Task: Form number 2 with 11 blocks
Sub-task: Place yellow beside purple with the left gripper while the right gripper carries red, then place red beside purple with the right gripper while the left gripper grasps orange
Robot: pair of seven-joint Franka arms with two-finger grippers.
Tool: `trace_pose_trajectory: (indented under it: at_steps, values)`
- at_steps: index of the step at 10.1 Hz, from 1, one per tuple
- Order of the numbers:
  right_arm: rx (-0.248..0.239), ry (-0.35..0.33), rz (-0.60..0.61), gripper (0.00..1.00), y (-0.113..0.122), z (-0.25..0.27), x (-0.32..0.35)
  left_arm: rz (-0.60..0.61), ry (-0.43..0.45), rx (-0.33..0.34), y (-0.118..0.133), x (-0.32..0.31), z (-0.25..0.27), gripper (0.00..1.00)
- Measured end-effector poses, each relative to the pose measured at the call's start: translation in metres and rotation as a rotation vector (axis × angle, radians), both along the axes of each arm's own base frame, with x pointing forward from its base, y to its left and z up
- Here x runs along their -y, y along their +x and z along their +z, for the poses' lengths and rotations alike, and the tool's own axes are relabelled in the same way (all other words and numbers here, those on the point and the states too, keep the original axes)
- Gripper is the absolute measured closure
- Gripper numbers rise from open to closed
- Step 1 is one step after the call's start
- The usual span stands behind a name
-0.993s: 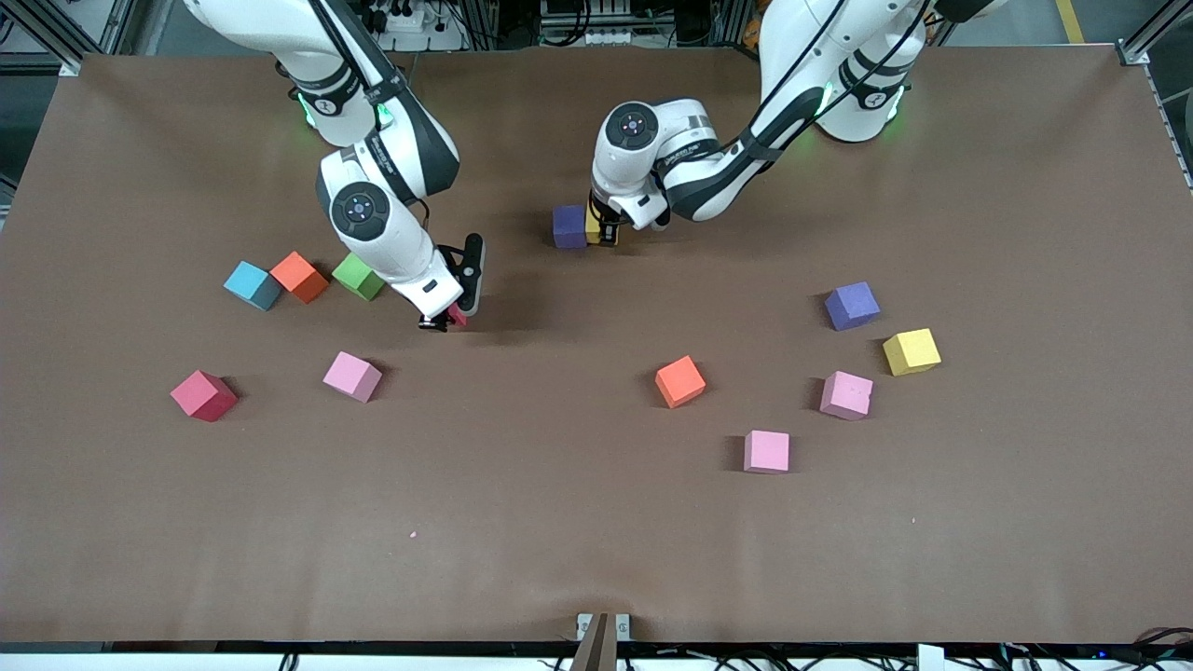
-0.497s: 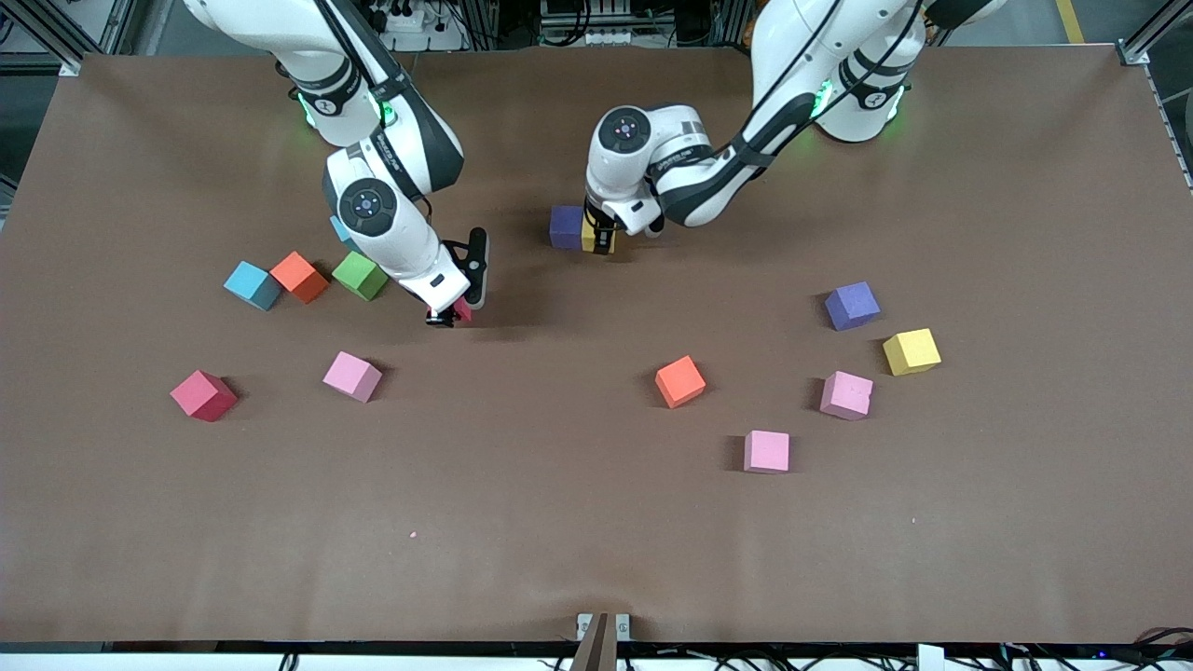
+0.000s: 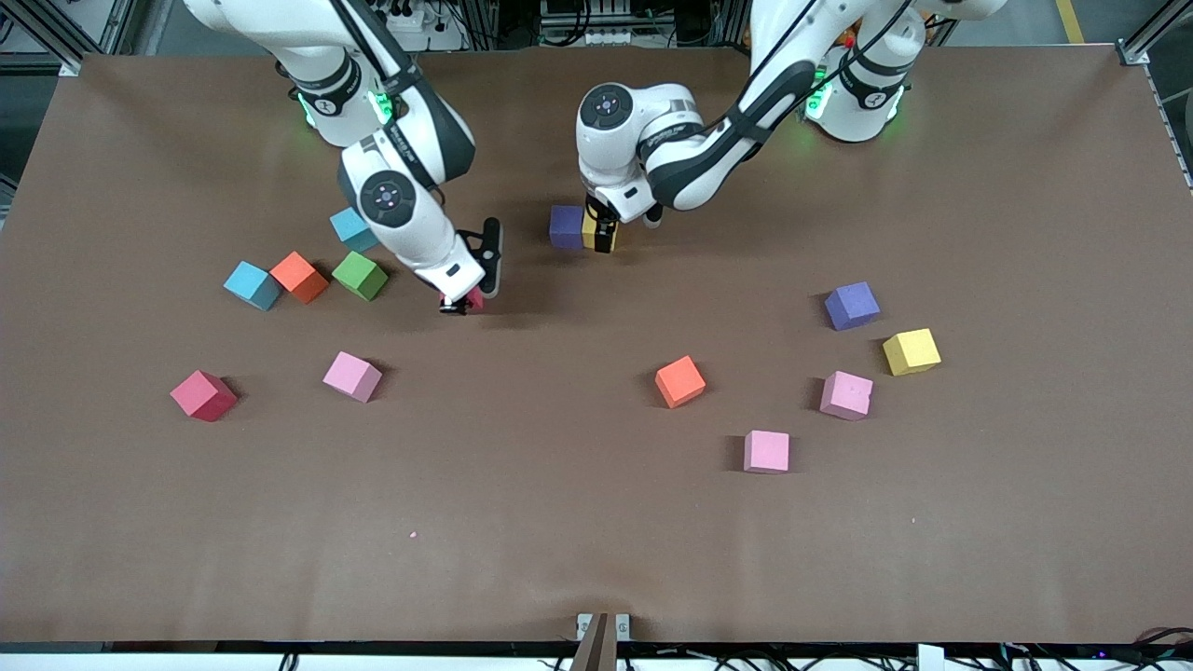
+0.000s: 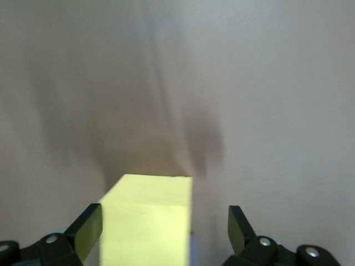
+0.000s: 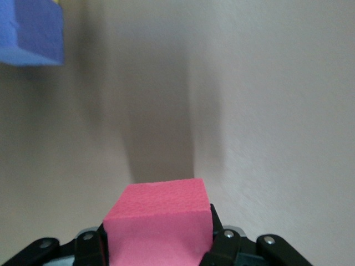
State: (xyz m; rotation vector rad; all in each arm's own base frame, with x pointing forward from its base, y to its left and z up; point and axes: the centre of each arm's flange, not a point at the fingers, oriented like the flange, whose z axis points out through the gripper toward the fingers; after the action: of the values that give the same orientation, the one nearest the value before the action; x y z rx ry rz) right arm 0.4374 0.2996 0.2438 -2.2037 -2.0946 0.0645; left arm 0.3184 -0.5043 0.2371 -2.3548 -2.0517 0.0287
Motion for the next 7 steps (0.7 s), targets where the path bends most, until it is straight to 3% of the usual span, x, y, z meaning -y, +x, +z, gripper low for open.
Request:
trace_pose_trajectory:
  at_steps: [3,7]
  values:
    - [-0.031,-0.005,-0.014,0.38,-0.036,-0.003,-0.037,-0.029,-0.028,0.069,0.095,-0.039,0.040,0.00]
    - [-0.053,-0.011,-0.022,0.38,-0.092,-0.015,-0.074,-0.342,-0.061,0.103,0.209,-0.091,0.034,0.00]
